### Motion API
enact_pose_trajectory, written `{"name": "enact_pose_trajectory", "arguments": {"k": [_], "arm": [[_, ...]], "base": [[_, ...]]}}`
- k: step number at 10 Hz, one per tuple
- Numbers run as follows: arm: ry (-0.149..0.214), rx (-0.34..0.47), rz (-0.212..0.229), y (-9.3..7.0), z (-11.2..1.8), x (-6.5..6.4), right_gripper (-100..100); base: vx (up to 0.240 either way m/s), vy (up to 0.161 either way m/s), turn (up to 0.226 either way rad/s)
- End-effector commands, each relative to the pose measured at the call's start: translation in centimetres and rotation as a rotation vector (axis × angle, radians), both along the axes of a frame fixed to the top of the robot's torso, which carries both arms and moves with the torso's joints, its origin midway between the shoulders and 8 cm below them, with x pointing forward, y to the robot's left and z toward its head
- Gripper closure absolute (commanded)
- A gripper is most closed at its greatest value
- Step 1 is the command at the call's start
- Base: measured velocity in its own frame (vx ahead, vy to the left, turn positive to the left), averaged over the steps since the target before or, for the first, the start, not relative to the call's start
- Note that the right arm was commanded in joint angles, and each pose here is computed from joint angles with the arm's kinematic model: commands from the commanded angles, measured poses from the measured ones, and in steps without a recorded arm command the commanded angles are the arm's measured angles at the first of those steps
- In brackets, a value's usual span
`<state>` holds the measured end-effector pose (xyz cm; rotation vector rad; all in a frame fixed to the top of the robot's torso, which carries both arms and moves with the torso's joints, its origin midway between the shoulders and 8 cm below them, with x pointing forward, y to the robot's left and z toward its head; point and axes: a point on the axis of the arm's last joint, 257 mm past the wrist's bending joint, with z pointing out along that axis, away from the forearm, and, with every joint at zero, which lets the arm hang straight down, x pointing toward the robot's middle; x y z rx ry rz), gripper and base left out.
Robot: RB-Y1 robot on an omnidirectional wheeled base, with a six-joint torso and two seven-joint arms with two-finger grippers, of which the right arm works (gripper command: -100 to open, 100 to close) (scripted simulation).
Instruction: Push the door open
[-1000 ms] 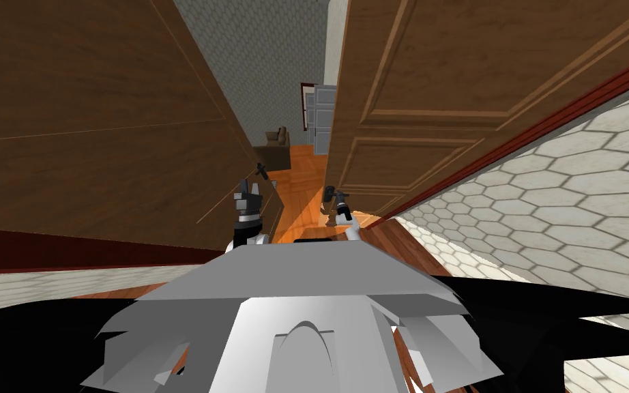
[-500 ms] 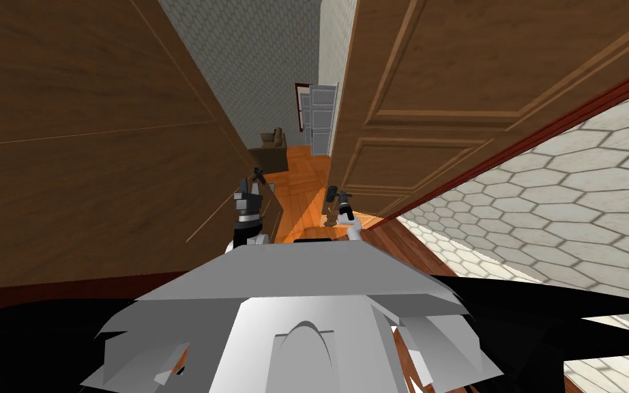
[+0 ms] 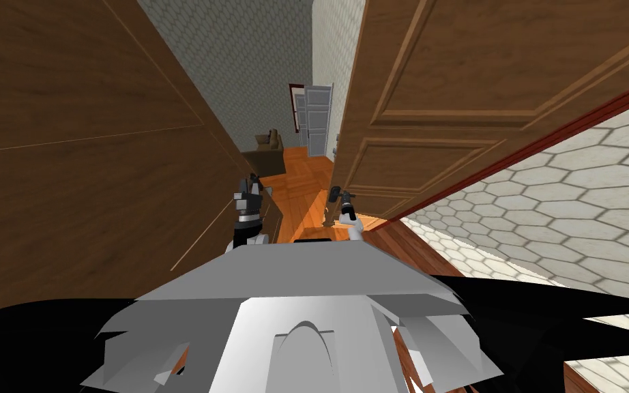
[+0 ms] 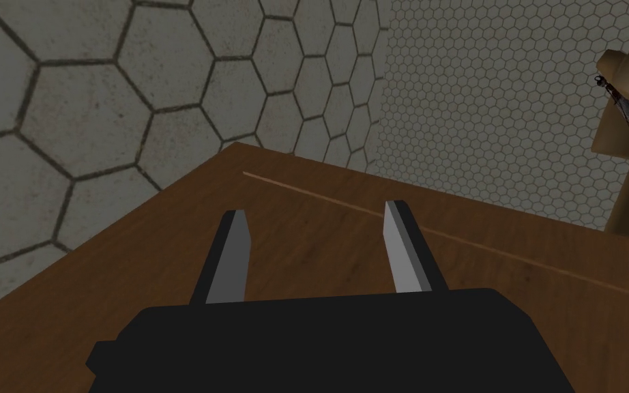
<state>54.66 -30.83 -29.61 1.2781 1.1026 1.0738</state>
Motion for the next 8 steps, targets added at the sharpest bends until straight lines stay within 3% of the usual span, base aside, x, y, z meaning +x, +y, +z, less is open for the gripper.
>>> {"name": "enact_pose_trajectory", "arguments": {"k": [1,4,5,8], "arm": [[-0.013,0.002,-0.018,-0.6,0.5,0.1,100],[-0.004,0.008,-0.033,-1.1,0.1,-0.1,100],[-0.009,-0.008,-0.054,-2.8,0.5,-0.3,100],[-0.010,-0.024,-0.079,-4.8,0.8,-0.5,100]], "base": [[0.200,0.101,-0.084],[0.139,0.064,-0.053],[0.116,0.026,-0.036],[0.161,0.041,-0.040]]}}
